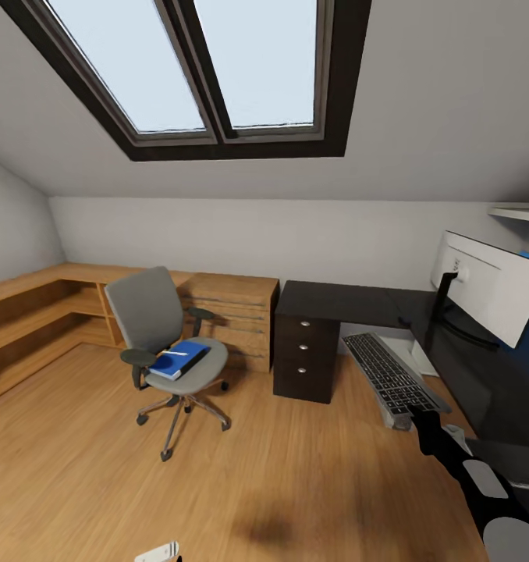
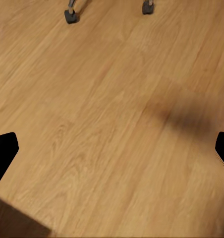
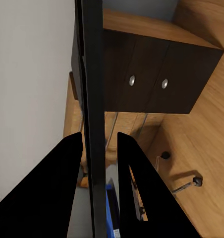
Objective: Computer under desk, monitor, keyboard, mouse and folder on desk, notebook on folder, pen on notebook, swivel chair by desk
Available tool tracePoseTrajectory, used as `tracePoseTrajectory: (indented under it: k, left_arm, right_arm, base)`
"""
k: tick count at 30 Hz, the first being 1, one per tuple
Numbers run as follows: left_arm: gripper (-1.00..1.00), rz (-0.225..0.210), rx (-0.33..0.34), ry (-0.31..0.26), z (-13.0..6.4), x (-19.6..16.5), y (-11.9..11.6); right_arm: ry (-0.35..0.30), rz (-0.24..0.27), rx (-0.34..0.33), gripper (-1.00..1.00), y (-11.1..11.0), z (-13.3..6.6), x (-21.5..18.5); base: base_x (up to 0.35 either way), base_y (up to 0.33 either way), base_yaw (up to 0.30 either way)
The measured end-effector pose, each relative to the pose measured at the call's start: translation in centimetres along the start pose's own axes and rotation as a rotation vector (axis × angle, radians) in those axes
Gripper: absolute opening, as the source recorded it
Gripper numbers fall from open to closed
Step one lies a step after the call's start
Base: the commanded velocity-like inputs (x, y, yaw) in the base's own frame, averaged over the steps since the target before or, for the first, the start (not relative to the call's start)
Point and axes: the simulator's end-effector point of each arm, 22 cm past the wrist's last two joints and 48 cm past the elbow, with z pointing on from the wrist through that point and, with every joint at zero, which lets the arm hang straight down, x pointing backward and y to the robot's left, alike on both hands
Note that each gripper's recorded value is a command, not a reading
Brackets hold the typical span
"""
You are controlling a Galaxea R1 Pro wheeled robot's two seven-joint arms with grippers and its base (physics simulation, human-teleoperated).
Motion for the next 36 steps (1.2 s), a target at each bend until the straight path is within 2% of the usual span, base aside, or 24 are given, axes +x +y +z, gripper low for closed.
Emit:
tracePoseTrajectory:
  k: [22,36]
  left_arm:
    - [1.00,-0.001,0.002,0.001,-0.01,0.05,-0.15]
    - [1.00,-0.002,0.001,0.001,0.02,0.05,-0.11]
  right_arm:
    - [-0.003,-0.008,0.005,-1.00,-0.14,-0.07,-0.35]
    - [-0.006,-0.003,0.002,-1.00,-0.06,-0.05,-0.50]
  base:
    - [0.322,0.000,0.000]
    - [0.039,0.000,0.000]
